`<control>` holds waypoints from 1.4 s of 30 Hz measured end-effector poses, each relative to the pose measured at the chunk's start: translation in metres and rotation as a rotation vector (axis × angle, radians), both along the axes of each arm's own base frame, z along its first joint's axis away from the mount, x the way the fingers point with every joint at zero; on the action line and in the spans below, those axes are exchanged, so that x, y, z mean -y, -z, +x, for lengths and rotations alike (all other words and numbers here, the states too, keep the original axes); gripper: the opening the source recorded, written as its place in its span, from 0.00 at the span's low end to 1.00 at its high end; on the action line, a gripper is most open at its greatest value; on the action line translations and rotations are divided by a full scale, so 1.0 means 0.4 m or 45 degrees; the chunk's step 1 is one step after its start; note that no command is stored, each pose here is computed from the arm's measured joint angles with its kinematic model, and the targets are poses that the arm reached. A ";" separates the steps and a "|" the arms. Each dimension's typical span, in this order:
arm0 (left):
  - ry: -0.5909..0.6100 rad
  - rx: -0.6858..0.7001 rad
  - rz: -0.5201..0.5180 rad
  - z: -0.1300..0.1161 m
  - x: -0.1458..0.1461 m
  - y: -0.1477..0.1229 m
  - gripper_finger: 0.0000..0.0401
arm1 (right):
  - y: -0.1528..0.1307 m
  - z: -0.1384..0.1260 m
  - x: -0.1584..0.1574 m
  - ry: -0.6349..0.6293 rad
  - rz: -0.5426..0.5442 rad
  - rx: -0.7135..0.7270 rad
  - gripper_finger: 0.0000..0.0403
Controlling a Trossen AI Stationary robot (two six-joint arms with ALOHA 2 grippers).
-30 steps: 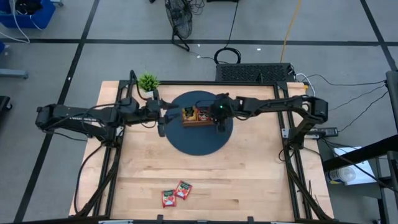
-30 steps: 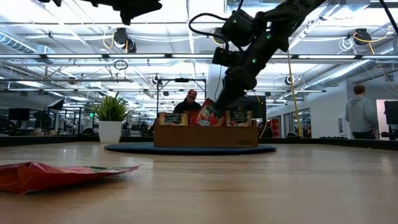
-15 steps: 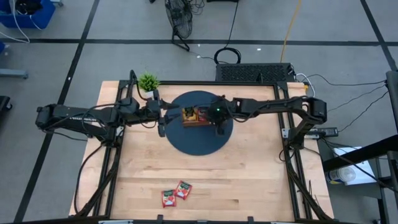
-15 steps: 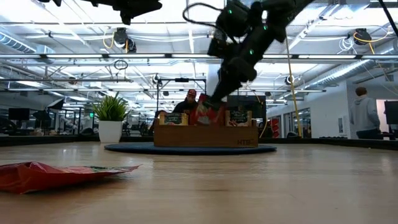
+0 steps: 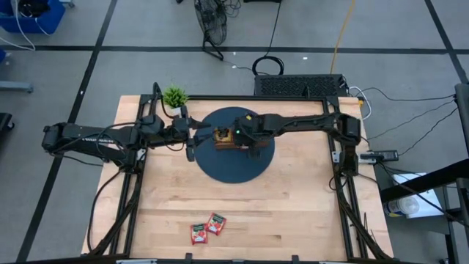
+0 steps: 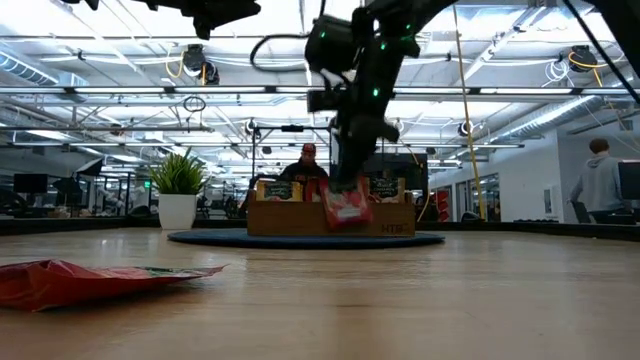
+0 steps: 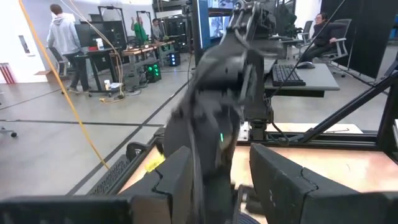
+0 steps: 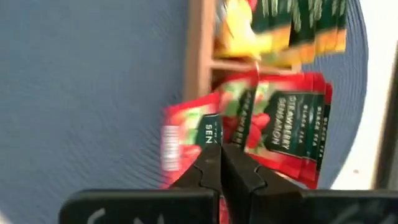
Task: Pick & Place Tea
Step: Put the red tea bag into the middle section of the wooden organizer
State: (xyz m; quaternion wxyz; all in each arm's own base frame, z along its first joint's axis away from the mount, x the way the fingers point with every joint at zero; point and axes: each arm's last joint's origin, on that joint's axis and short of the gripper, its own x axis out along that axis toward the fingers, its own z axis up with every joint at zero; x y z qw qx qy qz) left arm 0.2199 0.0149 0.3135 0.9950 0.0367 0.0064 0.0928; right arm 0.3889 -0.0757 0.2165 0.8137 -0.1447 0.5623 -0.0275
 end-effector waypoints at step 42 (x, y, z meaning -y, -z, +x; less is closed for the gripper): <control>0.000 0.000 0.000 0.000 0.000 0.000 0.41 | 0.021 0.010 -0.015 0.049 -0.191 0.128 0.00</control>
